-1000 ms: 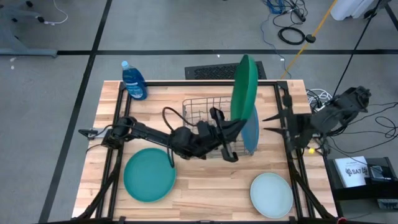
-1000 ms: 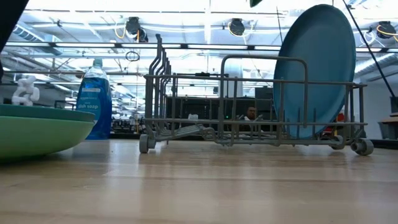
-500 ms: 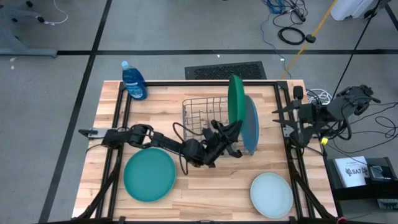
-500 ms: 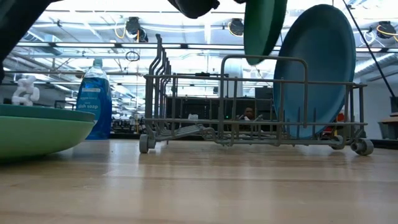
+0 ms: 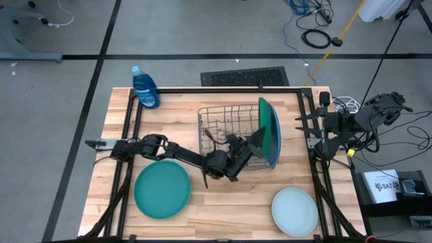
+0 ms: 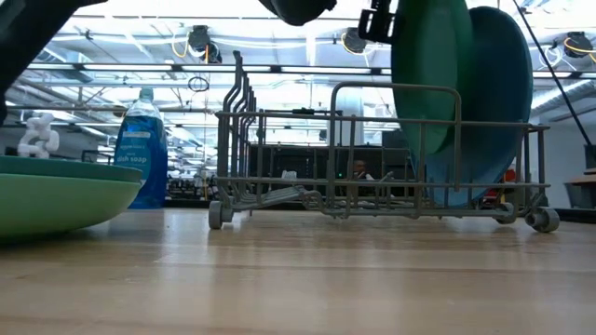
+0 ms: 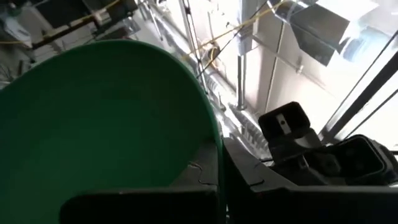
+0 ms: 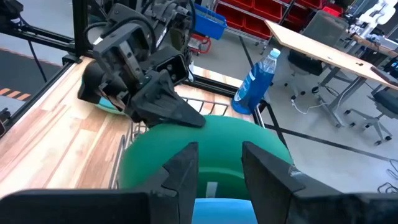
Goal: Sort dishes
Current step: Put the dark green plate into the dish rack
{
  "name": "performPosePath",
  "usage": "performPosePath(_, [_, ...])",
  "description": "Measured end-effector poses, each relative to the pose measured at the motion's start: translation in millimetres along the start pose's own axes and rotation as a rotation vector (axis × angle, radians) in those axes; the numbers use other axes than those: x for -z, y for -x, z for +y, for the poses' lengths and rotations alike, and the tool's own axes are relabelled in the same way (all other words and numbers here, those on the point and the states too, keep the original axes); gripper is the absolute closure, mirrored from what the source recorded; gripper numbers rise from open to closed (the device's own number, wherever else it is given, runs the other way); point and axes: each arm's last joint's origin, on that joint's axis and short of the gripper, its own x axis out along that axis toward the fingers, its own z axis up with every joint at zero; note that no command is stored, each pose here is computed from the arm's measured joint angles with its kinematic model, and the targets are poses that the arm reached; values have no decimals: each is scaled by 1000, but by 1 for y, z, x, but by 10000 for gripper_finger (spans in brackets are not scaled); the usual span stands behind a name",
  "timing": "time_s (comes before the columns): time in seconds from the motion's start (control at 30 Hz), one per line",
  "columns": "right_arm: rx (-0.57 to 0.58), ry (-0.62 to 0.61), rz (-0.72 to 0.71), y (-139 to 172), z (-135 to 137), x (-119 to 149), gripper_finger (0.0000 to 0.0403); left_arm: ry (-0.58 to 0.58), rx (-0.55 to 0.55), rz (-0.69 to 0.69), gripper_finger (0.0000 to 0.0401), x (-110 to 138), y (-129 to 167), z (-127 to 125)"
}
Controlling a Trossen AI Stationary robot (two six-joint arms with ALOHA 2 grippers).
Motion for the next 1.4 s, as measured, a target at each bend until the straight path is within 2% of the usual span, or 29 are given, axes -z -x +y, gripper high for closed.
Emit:
performPosePath(0.2, [-1,3,0,0,0,0,287,-2,19,-1,401,-1,-6,3])
performPosePath(0.33, [-1,7,-1,0,0,0,287,90,-29,-9,401,11,-2,20])
performPosePath(0.47, [-1,8,0,0,0,0,287,134,-70,-48,401,19,4,34])
performPosePath(0.7, [-5,13,2,0,0,0,287,77,-60,-97,401,14,7,33])
performPosePath(1.17, [-6,22,4,0,0,0,287,31,-113,-43,400,24,6,39])
performPosePath(1.4, [-6,22,4,0,0,0,287,16,-98,-26,354,24,5,39])
